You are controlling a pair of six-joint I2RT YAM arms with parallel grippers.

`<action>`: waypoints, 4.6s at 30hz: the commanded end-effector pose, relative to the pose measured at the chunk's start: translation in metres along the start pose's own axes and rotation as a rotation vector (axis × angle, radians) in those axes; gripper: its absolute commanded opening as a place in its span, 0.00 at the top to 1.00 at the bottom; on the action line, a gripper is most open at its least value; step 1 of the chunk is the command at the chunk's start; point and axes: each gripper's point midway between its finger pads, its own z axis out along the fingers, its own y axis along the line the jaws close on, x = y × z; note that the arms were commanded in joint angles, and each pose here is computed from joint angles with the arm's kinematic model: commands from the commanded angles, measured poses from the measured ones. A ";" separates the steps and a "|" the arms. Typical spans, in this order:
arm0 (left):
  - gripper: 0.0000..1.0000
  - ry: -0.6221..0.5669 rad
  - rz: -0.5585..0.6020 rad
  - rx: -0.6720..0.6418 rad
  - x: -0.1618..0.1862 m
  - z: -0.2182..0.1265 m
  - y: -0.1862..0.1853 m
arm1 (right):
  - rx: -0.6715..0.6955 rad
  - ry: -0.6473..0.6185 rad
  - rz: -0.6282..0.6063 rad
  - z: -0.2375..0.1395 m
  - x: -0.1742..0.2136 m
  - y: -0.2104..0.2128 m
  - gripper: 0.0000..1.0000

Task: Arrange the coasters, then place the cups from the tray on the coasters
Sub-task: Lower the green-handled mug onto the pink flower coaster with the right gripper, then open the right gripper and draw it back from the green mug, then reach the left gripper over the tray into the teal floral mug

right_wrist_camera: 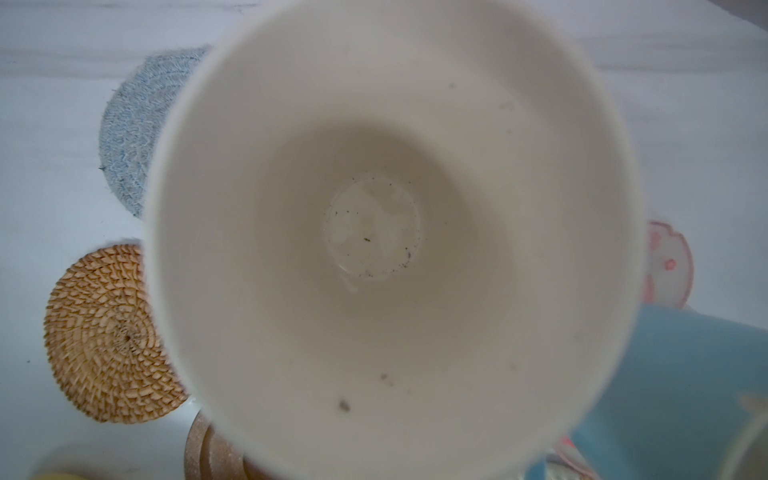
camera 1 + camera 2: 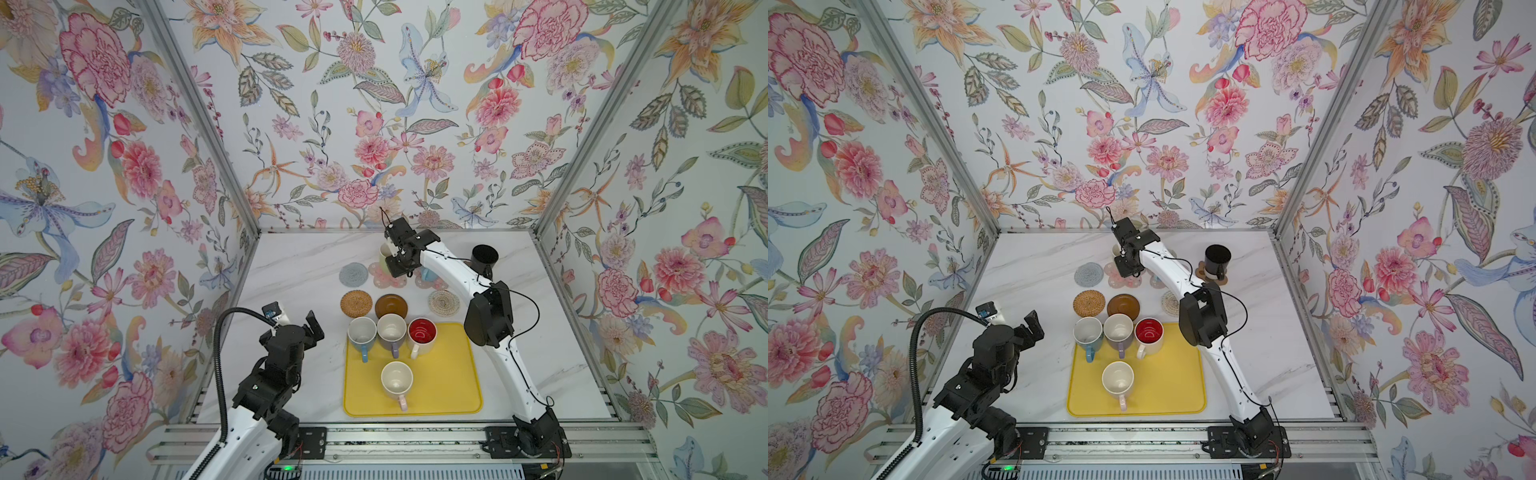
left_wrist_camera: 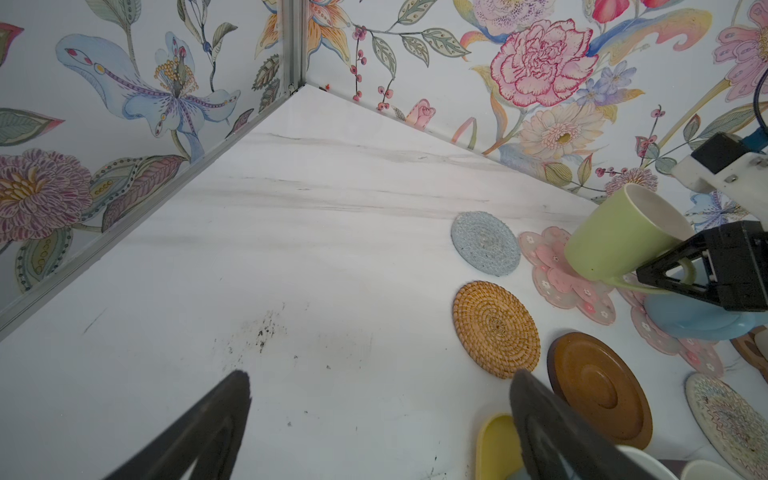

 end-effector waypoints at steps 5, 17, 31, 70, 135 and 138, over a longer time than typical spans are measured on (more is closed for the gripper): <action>0.01 0.003 -0.011 -0.002 -0.004 0.000 0.000 | 0.002 -0.061 -0.003 0.001 -0.018 -0.004 1.00; 0.01 0.001 -0.012 0.001 -0.004 0.000 -0.001 | -0.002 -0.040 -0.004 0.010 -0.012 -0.002 1.00; 0.01 0.000 -0.010 -0.002 -0.005 -0.001 0.000 | -0.009 -0.061 -0.002 -0.003 -0.018 0.001 0.66; 0.01 0.014 -0.043 0.050 -0.005 0.009 -0.016 | 0.025 -0.729 0.206 -0.247 0.076 -0.044 0.01; 0.37 0.706 0.337 0.317 0.128 -0.065 -0.128 | 0.071 -0.581 0.282 -0.202 0.122 -0.065 0.01; 0.38 0.712 0.351 0.306 0.130 -0.064 -0.130 | 0.073 -0.579 0.282 -0.201 0.123 -0.065 0.01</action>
